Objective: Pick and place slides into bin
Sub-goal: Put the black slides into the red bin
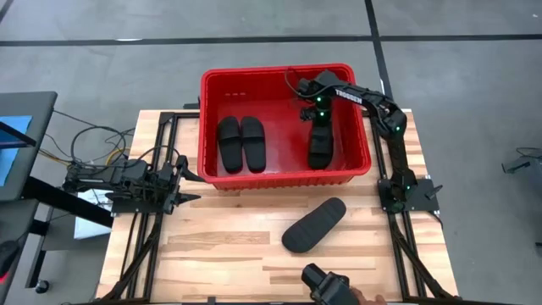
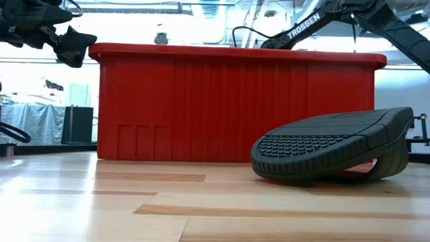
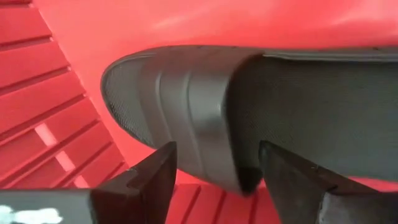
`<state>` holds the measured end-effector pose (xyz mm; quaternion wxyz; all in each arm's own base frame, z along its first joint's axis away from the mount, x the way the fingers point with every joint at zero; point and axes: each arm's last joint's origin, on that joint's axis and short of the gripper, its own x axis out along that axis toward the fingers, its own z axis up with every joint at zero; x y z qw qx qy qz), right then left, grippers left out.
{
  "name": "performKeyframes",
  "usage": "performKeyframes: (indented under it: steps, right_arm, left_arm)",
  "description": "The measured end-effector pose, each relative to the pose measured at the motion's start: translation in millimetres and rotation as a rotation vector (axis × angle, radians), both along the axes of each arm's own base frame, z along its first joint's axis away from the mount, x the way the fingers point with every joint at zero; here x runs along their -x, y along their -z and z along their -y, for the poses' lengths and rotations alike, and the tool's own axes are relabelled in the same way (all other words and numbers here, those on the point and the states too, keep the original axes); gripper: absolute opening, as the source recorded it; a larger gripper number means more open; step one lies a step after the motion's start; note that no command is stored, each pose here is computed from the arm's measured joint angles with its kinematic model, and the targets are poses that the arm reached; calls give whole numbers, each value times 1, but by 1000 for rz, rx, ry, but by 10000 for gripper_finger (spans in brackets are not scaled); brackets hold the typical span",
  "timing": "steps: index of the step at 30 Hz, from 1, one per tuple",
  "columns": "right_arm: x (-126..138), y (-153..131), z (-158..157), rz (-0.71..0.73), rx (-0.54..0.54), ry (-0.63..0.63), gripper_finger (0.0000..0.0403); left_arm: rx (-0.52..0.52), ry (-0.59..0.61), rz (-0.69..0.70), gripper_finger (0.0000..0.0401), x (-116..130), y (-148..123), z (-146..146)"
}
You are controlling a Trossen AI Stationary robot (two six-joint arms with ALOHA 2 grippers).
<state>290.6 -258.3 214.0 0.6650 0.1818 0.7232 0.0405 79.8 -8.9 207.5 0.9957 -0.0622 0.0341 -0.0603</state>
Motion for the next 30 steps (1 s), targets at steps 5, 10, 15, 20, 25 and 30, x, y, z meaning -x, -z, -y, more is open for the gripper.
performKeyframes:
  steps: [5,10,15,20,25,30]
  right_arm:
    - [8,-24,-3,40,62,-5,209]
    - [16,-54,-11,111,128,-5,197]
    - [27,-89,-20,207,222,20,184]
    - [40,-137,-33,335,339,85,170]
    - [58,-188,-56,476,444,145,158]
    - [81,-231,-92,611,505,202,149]
  left_arm:
    - [0,0,0,258,0,0,0]
    - [0,0,0,258,0,0,0]
    - [0,0,0,258,0,0,0]
    - [0,0,0,258,0,0,0]
    - [0,0,0,258,0,0,0]
    - [0,0,0,258,0,0,0]
